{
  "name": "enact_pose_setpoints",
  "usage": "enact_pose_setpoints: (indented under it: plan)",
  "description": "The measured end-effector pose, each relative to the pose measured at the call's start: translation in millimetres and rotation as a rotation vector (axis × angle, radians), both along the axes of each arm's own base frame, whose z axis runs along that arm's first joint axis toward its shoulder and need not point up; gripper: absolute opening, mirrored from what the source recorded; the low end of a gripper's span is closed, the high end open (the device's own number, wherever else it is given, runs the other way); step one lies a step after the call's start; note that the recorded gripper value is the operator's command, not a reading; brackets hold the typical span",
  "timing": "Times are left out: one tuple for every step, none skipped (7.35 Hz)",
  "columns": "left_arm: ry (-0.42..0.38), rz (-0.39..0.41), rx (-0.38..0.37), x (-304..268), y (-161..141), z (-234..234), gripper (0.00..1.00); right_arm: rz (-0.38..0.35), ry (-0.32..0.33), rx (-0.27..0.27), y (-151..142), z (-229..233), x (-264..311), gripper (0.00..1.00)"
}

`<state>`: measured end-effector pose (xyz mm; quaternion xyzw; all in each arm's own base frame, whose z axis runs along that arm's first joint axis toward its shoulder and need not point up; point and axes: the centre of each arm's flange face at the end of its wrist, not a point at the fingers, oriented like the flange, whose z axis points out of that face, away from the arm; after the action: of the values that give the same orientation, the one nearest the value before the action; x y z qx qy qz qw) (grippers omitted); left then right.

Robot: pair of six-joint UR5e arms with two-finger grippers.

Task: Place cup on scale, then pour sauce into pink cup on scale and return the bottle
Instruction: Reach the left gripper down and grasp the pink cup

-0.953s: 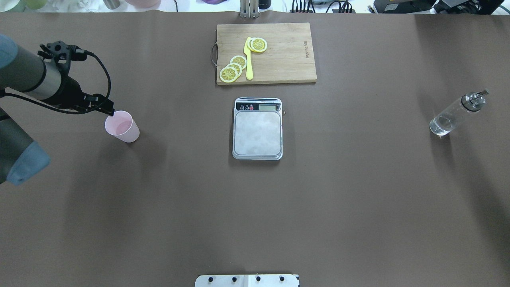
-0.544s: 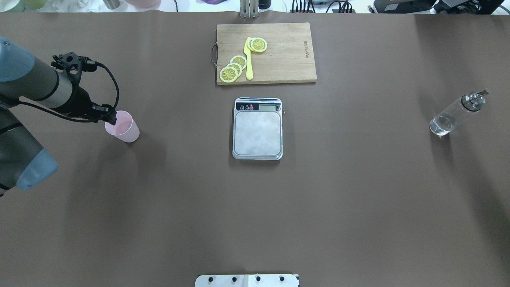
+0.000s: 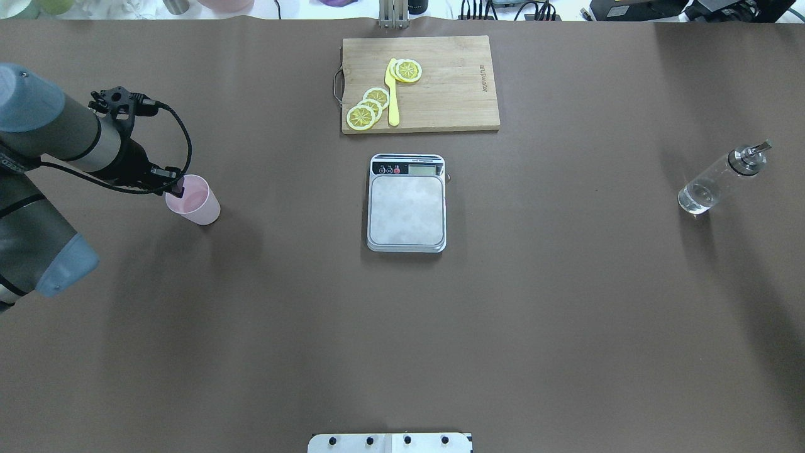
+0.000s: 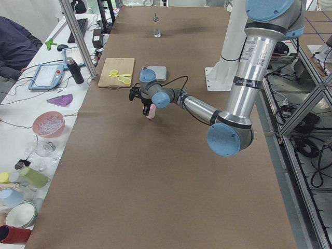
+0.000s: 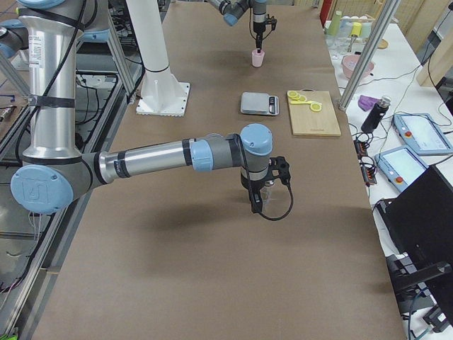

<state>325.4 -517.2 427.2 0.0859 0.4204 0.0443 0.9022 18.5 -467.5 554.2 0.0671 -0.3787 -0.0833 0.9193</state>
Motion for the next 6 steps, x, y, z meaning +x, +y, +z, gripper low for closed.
enact_pose_setpoints:
  plan:
    - [0.004, -0.001, 0.003, 0, 0, -2, 0.00, 0.000, 0.000, 0.000, 0, 0, 0, 1.00]
    - [0.009, -0.004, 0.004, 0, 0, -6, 0.00, 0.000, 0.000, 0.000, 0, 0, 0, 1.00]
    - [0.018, -0.012, 0.006, 1, -2, -14, 0.00, 0.000, 0.000, 0.000, 0, 0, 0, 1.00]
    - [0.033, -0.027, 0.004, 4, -5, -27, 0.00, 0.000, 0.000, 0.000, 0, 0, 0, 1.00]
    - [0.054, -0.055, -0.014, 9, -11, -46, 0.00, 0.000, 0.000, 0.000, 0, 0, 0, 1.00]
    - [0.069, -0.088, -0.035, 15, -18, -70, 0.00, 0.000, 0.001, 0.000, 0, 0, 0, 1.00]
